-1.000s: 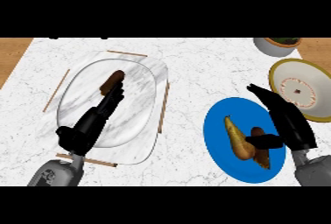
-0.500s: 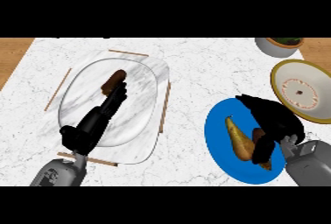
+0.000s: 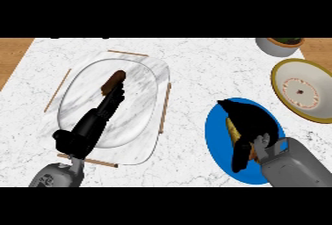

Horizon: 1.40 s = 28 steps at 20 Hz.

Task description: Pick the pear from the plate and place it in the bowl

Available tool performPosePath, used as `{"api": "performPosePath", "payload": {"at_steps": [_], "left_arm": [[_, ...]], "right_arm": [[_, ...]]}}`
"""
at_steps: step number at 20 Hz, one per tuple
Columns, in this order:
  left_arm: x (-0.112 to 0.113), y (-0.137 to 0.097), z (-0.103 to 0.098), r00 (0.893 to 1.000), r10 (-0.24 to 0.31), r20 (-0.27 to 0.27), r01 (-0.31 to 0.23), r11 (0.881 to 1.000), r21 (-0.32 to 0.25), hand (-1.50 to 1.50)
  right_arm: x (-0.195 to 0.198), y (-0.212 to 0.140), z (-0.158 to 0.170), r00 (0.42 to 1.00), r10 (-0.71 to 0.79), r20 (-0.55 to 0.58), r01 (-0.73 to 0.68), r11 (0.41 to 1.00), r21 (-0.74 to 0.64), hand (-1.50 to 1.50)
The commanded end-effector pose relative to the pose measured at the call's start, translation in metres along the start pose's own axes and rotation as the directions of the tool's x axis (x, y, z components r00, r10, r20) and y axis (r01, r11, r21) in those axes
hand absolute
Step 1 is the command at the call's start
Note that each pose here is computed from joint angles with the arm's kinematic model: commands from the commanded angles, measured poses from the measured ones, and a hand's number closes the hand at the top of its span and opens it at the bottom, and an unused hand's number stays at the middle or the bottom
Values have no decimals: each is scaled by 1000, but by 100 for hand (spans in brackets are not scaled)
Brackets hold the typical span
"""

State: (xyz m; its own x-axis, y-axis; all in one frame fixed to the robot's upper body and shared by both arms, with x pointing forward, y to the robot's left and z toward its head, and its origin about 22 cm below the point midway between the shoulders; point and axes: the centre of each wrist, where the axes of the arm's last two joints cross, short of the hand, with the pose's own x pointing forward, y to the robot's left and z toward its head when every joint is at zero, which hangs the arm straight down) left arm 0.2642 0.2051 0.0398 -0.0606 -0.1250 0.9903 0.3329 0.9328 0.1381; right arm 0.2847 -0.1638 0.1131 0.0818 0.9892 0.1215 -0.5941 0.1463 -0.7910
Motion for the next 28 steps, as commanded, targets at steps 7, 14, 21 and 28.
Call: {"api": "performPosePath", "payload": {"at_steps": [7, 14, 21, 28], "left_arm": [[2, 0, -2, 1000, -9, -1, 9, 1000, 15, 0], [-13, -21, 0, 1000, -5, 13, 5, 1000, -10, 0], [-21, -4, 1, 1000, 3, 10, -3, 1000, 2, 0], [-8, -20, -5, 1000, 8, 14, -8, 1000, 5, 0]], "right_arm": [[5, 54, 8, 993, 83, -80, -86, 996, -30, -150], [0, 40, -5, 991, 110, -78, -121, 981, -155, -150], [-14, 48, -10, 976, 142, -163, -172, 967, -187, -150], [-27, 50, -25, 976, 115, -185, -146, 975, -168, -150]]}}
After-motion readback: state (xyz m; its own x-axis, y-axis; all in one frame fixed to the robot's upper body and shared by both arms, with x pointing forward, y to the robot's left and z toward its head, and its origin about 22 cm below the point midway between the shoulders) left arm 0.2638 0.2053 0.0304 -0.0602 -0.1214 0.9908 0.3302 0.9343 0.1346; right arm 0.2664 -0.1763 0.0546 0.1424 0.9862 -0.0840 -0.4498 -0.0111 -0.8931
